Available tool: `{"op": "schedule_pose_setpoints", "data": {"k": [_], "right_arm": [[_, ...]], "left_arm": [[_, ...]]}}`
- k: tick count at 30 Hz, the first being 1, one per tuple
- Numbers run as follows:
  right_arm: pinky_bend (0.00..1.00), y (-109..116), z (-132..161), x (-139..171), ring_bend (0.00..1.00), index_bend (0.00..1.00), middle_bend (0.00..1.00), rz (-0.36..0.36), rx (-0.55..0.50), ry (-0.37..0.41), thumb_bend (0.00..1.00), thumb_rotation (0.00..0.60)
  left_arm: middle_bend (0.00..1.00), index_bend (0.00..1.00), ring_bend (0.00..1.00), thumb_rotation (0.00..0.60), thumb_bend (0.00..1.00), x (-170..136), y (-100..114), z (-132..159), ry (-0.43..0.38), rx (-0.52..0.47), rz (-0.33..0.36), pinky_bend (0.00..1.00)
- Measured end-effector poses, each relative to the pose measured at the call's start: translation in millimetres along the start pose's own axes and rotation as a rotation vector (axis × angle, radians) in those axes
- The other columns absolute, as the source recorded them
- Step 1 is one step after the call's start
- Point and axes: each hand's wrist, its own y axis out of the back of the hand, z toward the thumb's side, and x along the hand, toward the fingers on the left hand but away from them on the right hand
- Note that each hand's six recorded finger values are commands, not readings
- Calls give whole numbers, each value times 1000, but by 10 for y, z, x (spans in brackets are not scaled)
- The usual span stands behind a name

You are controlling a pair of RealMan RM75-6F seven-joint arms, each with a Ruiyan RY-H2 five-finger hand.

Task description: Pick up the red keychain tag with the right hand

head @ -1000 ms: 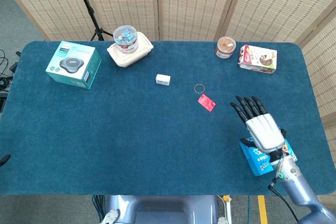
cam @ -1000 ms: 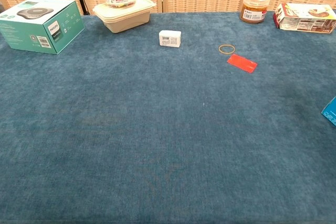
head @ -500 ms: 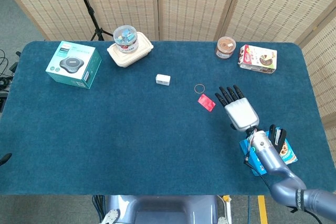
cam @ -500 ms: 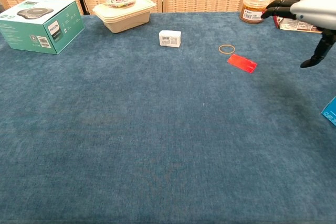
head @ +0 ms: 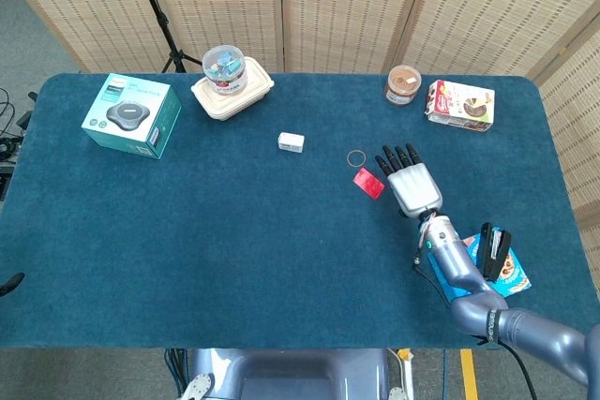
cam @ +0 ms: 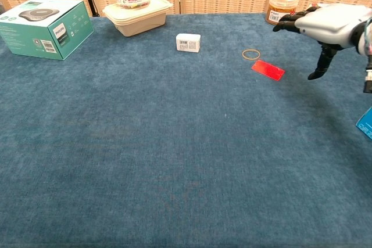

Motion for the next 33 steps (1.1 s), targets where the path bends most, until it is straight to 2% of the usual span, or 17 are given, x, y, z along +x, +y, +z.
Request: {"op": "schedule_pose_setpoints", "data": {"k": [7, 16, 25, 33], "right_arm": [[0, 44, 200, -225, 0, 0, 0, -14, 2, 32, 0, 600], [0, 22, 320, -427, 0, 0, 0, -9, 10, 45, 0, 600], [0, -11, 450, -529, 0, 0, 0, -2, 19, 73, 0, 600], [0, -50, 410, -528, 0, 0, 0, 7, 36, 78, 0, 600]], "left_arm": [[0, 0, 0, 600, 0, 13, -11, 10, 8, 5, 1, 0], [0, 0, 0, 600, 0, 81, -32, -45, 45, 7, -7, 0], [0, 0, 0, 600, 0, 113, -24, -70, 63, 4, -7, 0], [0, 0, 0, 600, 0, 138, -45, -71, 65, 9, -16, 0]]}}
